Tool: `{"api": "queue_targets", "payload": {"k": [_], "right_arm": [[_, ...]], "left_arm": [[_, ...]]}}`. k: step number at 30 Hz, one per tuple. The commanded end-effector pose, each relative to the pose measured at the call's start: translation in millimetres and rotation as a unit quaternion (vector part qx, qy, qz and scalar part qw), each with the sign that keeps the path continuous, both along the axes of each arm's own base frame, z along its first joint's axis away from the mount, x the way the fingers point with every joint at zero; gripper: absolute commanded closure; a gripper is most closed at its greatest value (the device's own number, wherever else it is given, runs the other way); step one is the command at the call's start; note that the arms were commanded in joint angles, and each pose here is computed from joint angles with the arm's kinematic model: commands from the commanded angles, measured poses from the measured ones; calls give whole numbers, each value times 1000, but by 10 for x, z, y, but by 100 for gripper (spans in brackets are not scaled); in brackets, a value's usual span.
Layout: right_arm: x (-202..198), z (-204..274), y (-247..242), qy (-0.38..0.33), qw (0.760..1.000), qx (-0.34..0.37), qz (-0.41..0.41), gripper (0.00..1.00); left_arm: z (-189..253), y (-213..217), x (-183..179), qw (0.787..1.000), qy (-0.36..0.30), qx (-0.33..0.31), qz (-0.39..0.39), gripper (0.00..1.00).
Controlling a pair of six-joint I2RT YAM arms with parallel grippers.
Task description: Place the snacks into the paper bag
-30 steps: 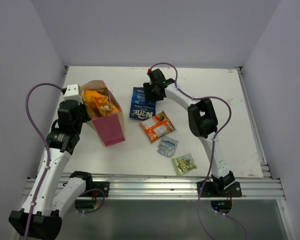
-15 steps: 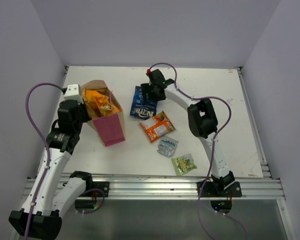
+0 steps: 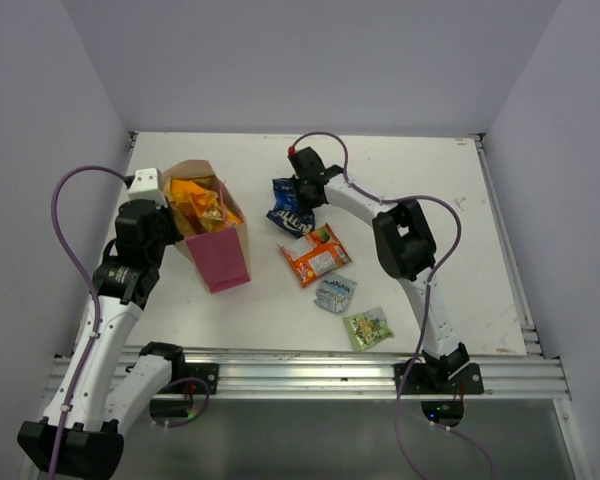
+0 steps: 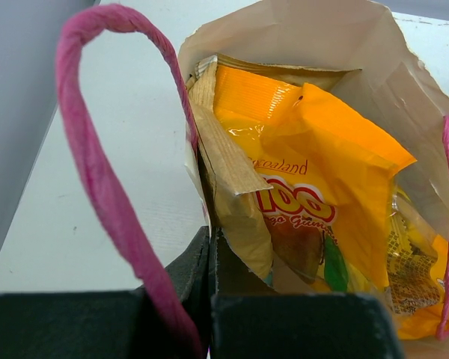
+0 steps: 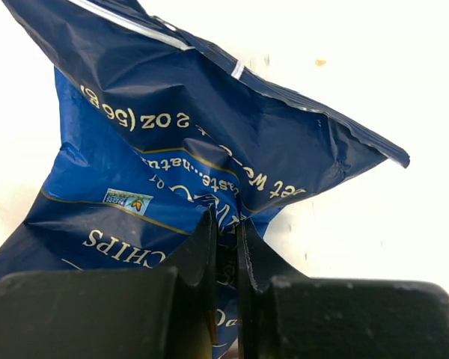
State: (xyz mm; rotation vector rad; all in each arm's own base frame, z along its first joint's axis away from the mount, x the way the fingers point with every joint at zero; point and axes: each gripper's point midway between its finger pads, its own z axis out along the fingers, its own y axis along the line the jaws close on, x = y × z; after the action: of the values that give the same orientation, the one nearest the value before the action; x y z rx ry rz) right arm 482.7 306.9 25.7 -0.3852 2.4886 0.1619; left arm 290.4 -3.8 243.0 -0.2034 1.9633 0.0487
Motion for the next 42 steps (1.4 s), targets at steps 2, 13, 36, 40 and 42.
{"api": "queue_targets", "payload": {"k": [2, 13, 36, 40, 42], "right_arm": [[-348, 236, -332, 34, 997, -70, 8, 100], [-390, 3941, 445, -275, 929, 247, 24, 100], [-1501, 2925, 2036, -125, 920, 305, 213, 100], [-1546, 2803, 2084, -139, 922, 269, 241, 100], [-1593, 2801, 2056, -154, 922, 241, 263, 100]], "left_arm": [[42, -66, 53, 1000, -17, -5, -17, 100], [66, -97, 56, 999, -21, -8, -26, 100], [26, -131, -53, 999, -25, -23, -33, 100], [35, -125, -69, 999, -26, -19, -35, 100], [40, -127, -75, 999, -26, -17, -36, 100]]}}
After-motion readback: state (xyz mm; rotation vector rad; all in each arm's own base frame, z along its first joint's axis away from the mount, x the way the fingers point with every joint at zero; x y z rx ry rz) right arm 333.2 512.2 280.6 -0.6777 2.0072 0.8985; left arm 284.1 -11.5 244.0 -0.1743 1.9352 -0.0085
